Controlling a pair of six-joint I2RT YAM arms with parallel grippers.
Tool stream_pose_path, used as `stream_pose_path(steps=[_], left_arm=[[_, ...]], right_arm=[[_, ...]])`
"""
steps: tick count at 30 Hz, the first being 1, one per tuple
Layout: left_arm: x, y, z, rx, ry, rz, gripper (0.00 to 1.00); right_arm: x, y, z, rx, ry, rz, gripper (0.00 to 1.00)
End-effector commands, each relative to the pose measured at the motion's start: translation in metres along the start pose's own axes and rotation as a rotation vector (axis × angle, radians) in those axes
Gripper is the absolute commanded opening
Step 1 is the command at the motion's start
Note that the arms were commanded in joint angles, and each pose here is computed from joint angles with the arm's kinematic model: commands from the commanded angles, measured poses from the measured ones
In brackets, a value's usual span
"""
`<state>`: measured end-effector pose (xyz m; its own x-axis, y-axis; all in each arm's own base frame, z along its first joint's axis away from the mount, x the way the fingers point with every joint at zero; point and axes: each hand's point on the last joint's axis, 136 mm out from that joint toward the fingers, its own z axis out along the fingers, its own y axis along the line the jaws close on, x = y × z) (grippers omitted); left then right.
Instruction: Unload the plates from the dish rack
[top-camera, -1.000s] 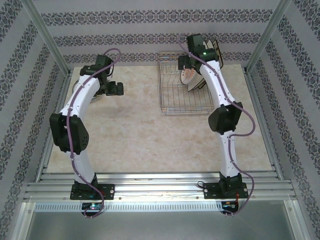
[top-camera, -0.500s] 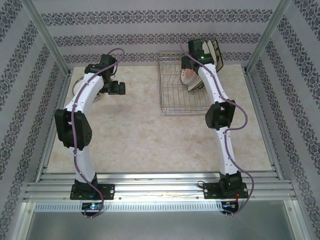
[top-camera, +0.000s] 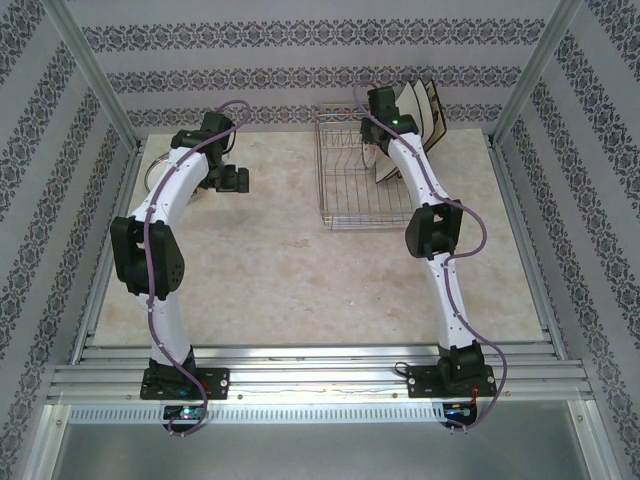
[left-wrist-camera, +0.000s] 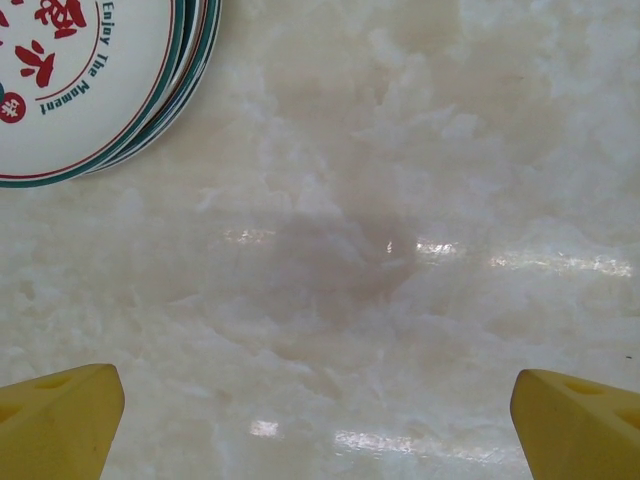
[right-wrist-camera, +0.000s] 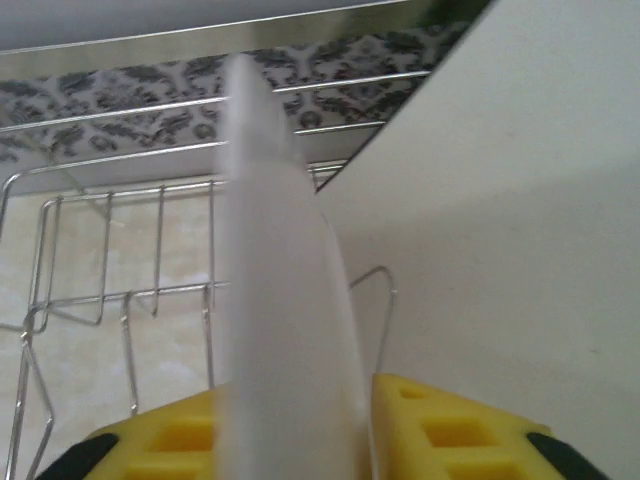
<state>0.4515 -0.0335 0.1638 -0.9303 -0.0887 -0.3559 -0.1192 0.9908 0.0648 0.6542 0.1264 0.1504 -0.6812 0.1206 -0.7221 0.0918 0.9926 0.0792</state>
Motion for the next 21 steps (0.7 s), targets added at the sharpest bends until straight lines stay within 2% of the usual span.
stream_pose_path(steps=[1, 3, 5, 9, 21], left_arm=[[0.002, 0.003, -0.015, -0.014, -0.013, 0.020, 1.00], [0.000, 0.004, -0.016, -0.017, -0.018, 0.022, 1.00], [0.000, 0.005, -0.017, -0.025, -0.020, 0.023, 1.00], [-0.001, 0.006, -0.016, -0.032, -0.016, 0.024, 1.00], [-0.004, 0.007, -0.016, -0.035, -0.021, 0.022, 1.00]], right_arm=[[-0.010, 0.017, -0.014, -0.019, -0.038, -0.007, 0.22], [-0.014, 0.019, -0.022, -0.019, -0.046, -0.005, 0.18], [-0.018, 0.019, -0.030, -0.015, -0.055, -0.008, 0.08], [-0.032, 0.021, -0.050, -0.023, -0.085, -0.018, 0.01], [-0.078, 0.005, -0.132, 0.020, -0.191, -0.075, 0.00]])
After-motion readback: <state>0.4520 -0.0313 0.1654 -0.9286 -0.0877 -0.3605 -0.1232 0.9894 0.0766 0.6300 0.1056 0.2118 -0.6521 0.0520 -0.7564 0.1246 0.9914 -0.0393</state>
